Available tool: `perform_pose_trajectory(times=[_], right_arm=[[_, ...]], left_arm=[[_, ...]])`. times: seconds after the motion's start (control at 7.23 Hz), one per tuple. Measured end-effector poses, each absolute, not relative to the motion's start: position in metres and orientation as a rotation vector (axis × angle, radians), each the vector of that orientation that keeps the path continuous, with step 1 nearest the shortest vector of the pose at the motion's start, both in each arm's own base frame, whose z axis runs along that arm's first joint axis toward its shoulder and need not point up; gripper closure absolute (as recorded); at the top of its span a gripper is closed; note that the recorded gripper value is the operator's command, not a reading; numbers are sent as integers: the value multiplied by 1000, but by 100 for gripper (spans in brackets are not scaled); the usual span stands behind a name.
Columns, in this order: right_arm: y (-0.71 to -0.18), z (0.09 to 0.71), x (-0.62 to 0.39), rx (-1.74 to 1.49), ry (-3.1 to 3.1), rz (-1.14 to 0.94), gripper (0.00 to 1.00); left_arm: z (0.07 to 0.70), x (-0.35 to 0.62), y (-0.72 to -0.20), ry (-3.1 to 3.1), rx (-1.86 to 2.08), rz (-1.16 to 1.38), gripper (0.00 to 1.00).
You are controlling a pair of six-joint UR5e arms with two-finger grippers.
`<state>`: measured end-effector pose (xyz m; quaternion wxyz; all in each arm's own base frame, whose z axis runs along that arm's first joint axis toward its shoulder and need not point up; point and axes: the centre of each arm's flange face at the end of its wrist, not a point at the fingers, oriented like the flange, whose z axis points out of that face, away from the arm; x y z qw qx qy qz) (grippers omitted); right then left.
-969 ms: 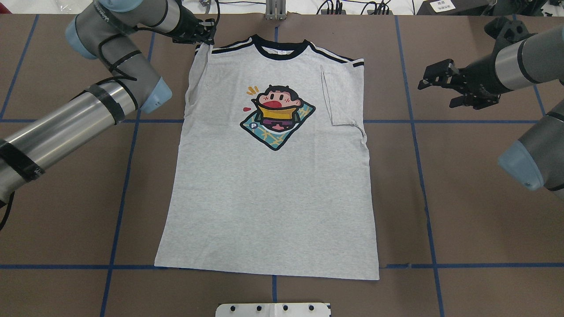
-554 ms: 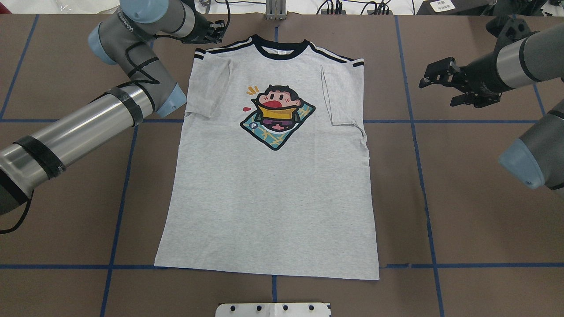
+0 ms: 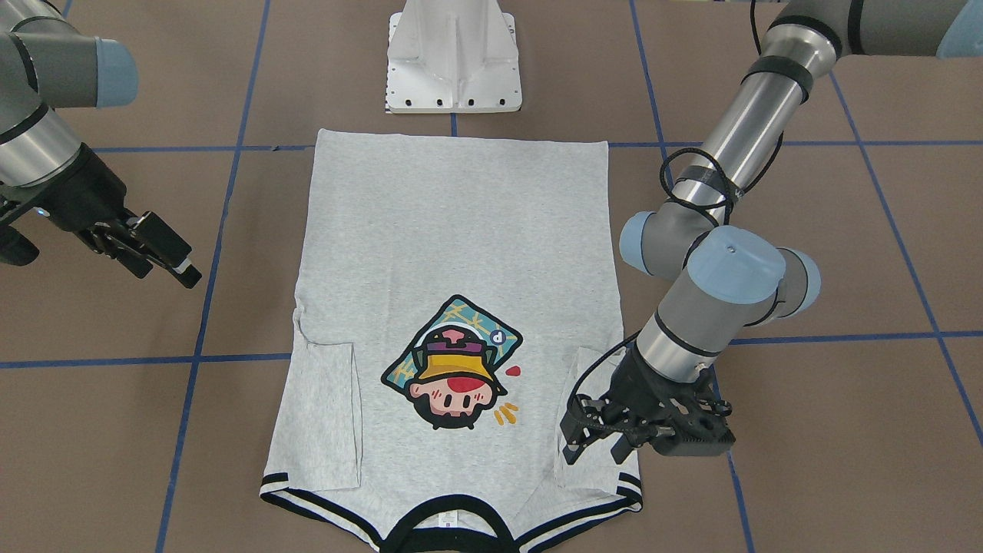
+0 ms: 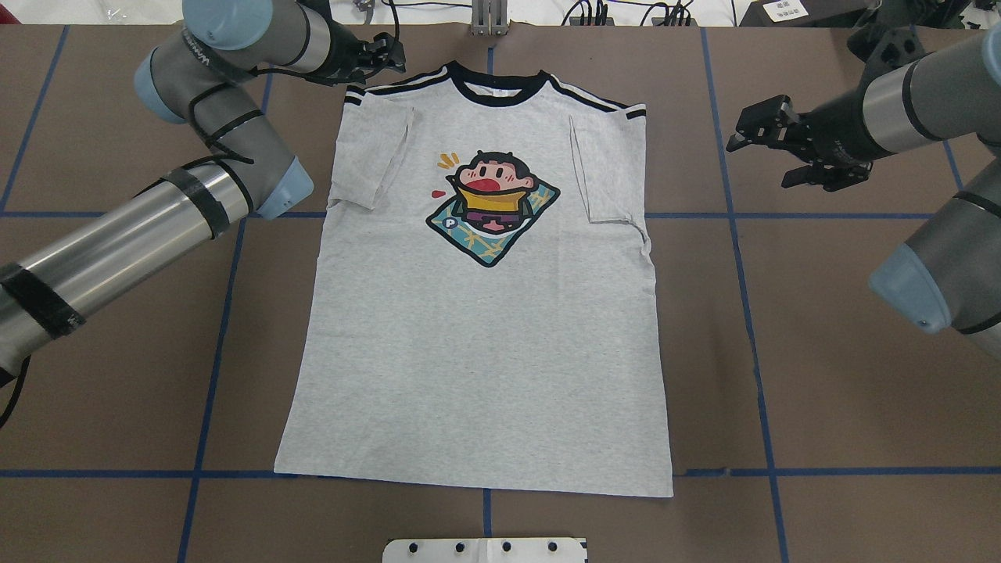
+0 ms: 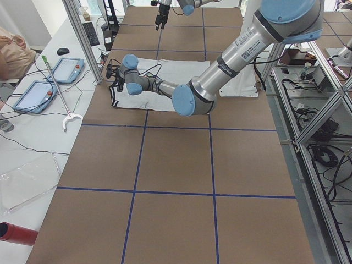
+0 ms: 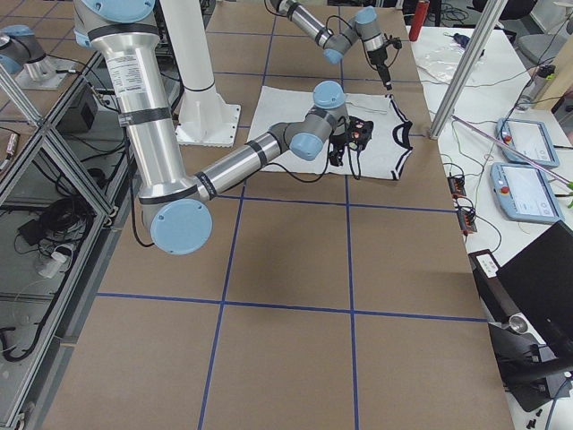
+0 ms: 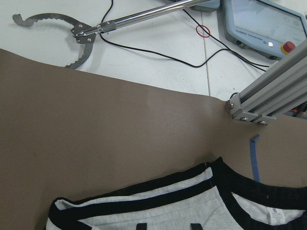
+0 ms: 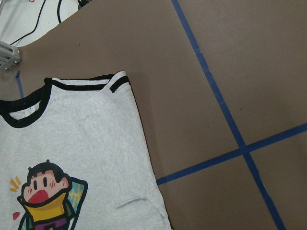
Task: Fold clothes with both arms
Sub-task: 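Release the sleeve with the left gripper while the right gripper moves to the hem corner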
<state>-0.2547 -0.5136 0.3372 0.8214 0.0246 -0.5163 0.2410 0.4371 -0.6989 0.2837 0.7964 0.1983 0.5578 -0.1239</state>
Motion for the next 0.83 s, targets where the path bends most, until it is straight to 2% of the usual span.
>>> perform_pose_trajectory(times=[0.28,0.55,0.83], right_arm=[[-470,321,-317,-20,-1047,550,1],[-387,306,-395,-19,-921,571,8],[-304,301,-454,-32,-885,625,11]], left_arm=[[288,404,-642,1279,375,-182,23],[293,371,-588,1318,344,-140,23],[301,350,-556,1333,340,-128,21]])
